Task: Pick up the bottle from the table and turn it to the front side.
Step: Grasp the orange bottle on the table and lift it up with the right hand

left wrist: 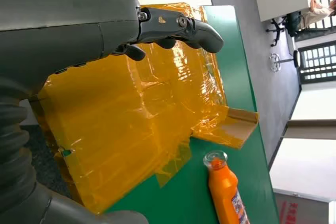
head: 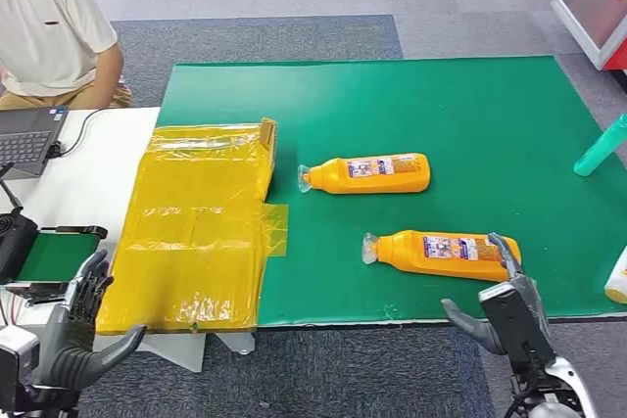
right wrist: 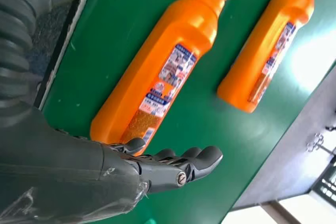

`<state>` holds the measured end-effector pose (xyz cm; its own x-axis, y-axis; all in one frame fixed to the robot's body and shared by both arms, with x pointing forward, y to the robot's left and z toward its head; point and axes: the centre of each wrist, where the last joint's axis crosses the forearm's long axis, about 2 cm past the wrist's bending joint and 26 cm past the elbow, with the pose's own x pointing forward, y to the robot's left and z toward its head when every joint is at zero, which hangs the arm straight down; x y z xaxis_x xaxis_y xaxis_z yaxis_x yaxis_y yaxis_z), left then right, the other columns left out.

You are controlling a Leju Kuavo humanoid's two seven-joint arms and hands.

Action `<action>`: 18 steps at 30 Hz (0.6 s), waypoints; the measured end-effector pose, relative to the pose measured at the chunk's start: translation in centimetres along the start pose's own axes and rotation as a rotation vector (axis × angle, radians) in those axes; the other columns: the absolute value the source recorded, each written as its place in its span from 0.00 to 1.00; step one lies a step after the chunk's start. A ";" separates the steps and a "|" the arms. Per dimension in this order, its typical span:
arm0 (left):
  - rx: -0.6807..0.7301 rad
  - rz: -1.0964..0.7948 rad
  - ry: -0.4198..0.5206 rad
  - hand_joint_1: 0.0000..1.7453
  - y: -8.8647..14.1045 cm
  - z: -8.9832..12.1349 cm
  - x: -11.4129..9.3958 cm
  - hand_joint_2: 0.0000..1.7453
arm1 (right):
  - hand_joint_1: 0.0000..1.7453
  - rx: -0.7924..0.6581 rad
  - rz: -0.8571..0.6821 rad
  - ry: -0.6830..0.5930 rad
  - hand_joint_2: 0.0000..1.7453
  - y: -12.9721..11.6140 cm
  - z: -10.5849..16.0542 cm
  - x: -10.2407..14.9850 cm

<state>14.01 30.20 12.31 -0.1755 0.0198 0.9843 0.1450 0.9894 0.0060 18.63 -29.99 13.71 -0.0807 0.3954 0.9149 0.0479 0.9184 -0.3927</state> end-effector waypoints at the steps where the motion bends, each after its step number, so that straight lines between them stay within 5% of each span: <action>1: -0.001 0.004 -0.003 0.00 0.0 0.0 0.0 1.00 | 0.00 0.005 0.001 0.000 1.00 0.1 0.0 0.0; 7: -0.005 0.030 -0.017 0.00 -0.2 -0.2 0.0 1.00 | 0.00 0.023 0.099 0.022 1.00 0.4 -0.4 0.1; 18: -0.011 0.079 -0.037 0.00 -1.0 -1.5 0.5 1.00 | 0.00 0.014 0.547 0.009 1.00 1.6 -4.2 2.5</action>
<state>15.24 28.98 13.01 -0.1990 0.1035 0.9745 0.1708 0.9829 -0.0695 22.68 -27.61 15.79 -0.0392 0.8153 0.5777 0.0676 0.5790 -0.8125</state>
